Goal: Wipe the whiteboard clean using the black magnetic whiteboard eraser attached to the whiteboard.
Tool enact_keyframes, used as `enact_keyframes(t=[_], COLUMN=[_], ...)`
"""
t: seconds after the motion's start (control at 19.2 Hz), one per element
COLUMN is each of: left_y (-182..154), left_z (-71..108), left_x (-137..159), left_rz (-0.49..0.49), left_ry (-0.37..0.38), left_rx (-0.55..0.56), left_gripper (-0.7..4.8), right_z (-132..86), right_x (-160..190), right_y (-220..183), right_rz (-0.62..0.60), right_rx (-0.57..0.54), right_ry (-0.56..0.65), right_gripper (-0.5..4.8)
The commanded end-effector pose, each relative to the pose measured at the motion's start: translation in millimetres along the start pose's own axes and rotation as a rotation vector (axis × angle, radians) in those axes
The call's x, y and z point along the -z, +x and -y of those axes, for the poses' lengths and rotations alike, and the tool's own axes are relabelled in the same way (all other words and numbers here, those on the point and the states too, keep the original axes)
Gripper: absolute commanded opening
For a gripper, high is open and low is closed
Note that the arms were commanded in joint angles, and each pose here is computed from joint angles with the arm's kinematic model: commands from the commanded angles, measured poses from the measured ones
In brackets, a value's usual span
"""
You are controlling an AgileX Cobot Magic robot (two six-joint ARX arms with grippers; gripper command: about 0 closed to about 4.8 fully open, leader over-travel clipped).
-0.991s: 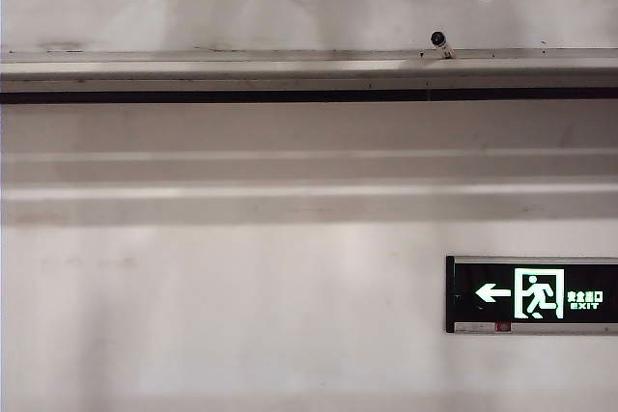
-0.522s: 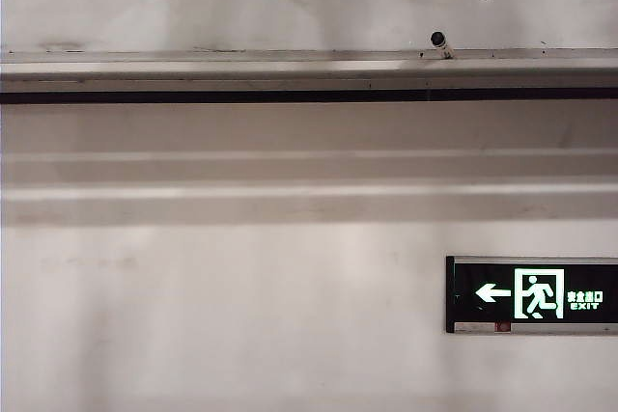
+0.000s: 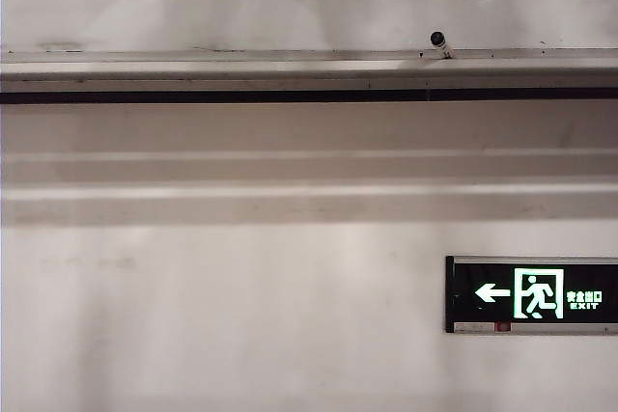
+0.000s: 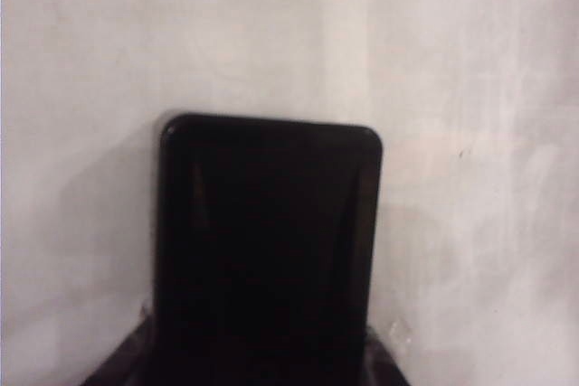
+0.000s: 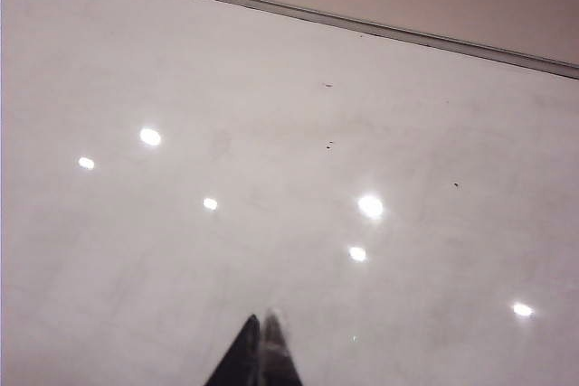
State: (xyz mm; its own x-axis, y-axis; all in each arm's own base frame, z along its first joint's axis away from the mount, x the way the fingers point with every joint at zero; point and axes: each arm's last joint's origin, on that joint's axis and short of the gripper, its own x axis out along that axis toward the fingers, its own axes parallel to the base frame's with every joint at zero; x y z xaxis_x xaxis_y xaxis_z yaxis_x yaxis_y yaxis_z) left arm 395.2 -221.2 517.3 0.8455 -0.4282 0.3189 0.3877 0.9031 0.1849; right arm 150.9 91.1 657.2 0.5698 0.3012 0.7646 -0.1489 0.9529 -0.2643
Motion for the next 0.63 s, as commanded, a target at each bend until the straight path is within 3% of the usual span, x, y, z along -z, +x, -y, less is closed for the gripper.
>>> enact_keyframes(t=[0.05, 0.21, 0.47, 0.63], left_y=[-2.8, -1.8, -2.0, -1.9], left_z=[-1.3, 2.1, 3.1, 2.2], left_x=[-4.3, 0.6, 2.6, -1.4], left_rz=[0.010, -0.008, -0.026, 0.014], left_ry=[-0.008, -0.020, -0.029, -0.028], left_rx=[0.079, 0.162, 0.188, 0.179], left_gripper=[1.46, 1.46, 1.46, 1.46], right_z=[3.5, 4.5, 4.3, 4.3], right_x=[-7.2, -9.0, -8.9, -8.8], right_y=[-3.0, -4.0, -4.3, -4.6], right_rz=[0.022, 0.024, 0.018, 0.011], right_rx=[0.010, 0.012, 0.008, 0.005], right_ry=[0.007, 0.011, 0.033, 0.032], right_gripper=[-0.01, -0.01, -0.01, -0.01])
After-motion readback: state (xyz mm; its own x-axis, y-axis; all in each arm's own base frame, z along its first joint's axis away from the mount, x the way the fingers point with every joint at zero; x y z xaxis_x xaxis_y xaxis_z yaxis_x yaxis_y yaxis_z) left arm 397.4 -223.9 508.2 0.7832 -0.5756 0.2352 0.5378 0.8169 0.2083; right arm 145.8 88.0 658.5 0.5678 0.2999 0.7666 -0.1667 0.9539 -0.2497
